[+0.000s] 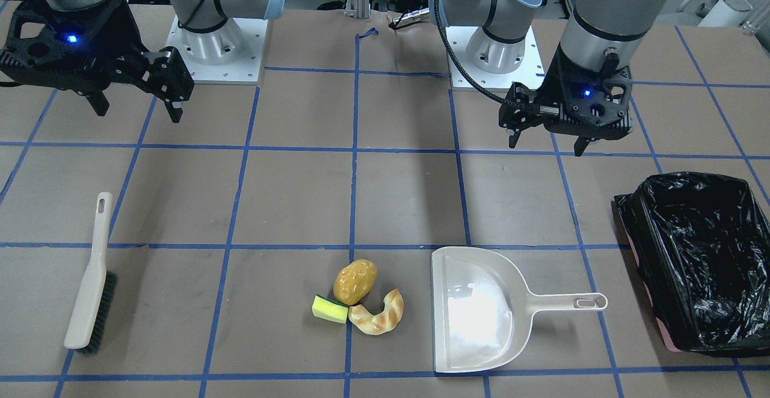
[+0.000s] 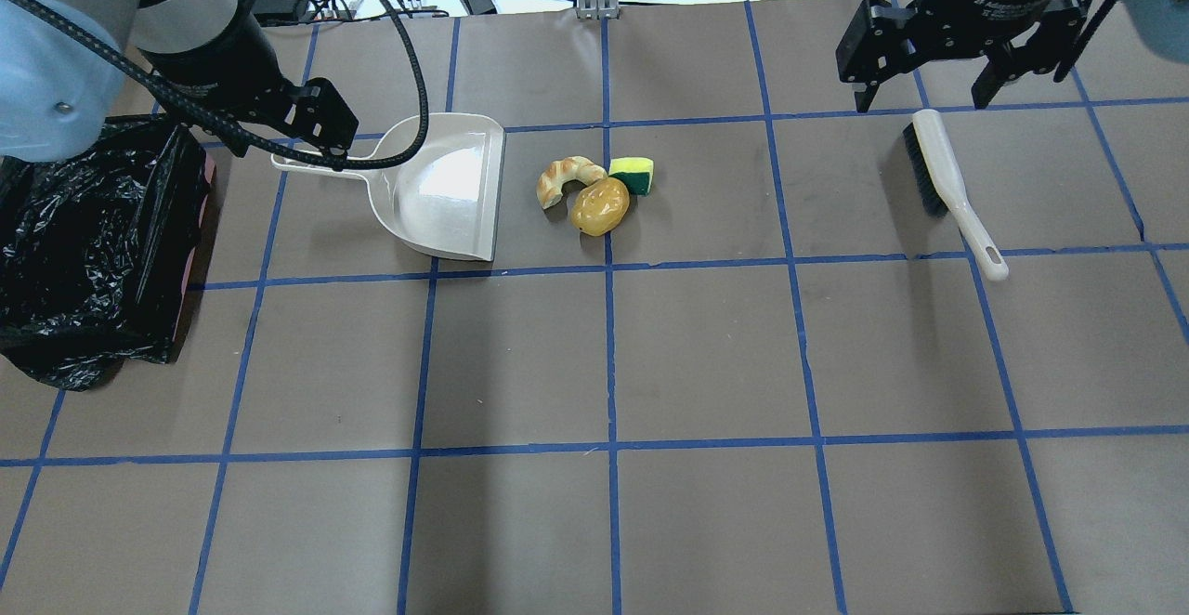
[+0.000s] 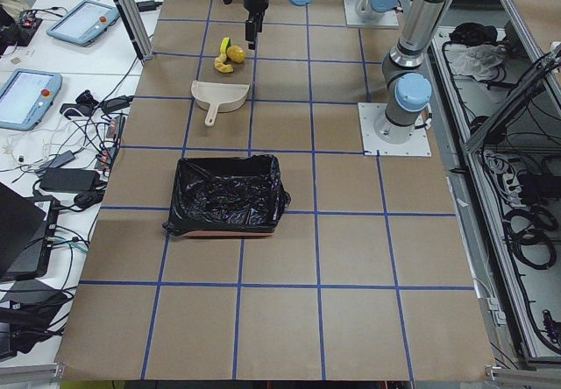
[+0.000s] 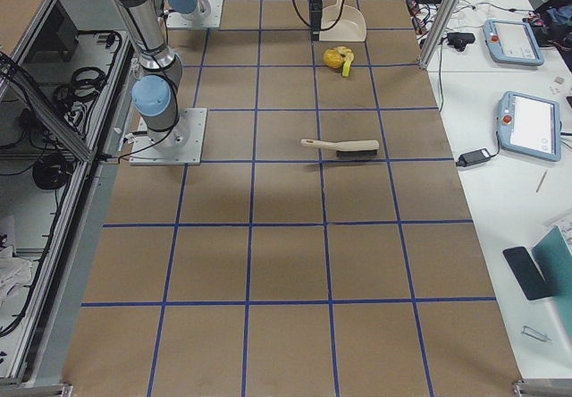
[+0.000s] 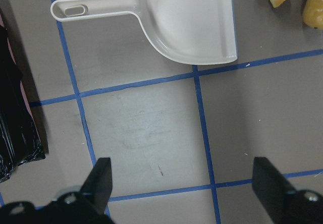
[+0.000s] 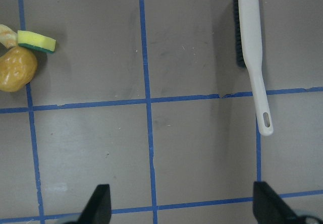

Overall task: Sweep and dump trash into bin
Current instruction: 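Lower the left gripper to the dustpan while the right descends to the brush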

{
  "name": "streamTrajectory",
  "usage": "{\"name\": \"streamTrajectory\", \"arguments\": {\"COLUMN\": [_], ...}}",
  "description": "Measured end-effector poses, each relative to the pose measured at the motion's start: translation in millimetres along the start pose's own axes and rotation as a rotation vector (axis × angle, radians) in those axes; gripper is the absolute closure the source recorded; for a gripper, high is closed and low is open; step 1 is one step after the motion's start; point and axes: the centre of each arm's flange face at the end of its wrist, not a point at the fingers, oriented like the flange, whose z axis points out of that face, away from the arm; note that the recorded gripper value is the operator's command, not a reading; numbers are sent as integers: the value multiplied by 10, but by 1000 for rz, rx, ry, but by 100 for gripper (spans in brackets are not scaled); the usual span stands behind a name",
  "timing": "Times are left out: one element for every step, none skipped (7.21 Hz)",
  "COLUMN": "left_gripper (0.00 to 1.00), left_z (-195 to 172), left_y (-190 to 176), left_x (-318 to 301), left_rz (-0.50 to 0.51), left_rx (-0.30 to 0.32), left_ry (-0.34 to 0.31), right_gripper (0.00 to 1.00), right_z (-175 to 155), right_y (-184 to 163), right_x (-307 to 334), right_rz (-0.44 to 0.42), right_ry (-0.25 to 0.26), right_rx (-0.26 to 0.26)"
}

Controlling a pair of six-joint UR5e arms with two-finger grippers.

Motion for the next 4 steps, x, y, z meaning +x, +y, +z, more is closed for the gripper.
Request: {"name": "streamTrajectory", "arguments": {"left_gripper": [0,0,0,0], "left_z": [2,4,19,61], "left_y": [-5,-4,-10,-31], "left_x": [2,4,-12,-64], "left_rz": [2,10,34,105], "left_rx": [2,2,-1,-9], "left_ry": [1,1,0,0], "right_gripper": [0,0,0,0], "right_z": [90,292,586,883], "right_y": [-56,-121,-167,-179], "right_x": [172,440,722,932], "right_rz": [23,65,91,69], "right_ry": [16,20,21,20], "right_rx": [-13,-39,-62,-71]}}
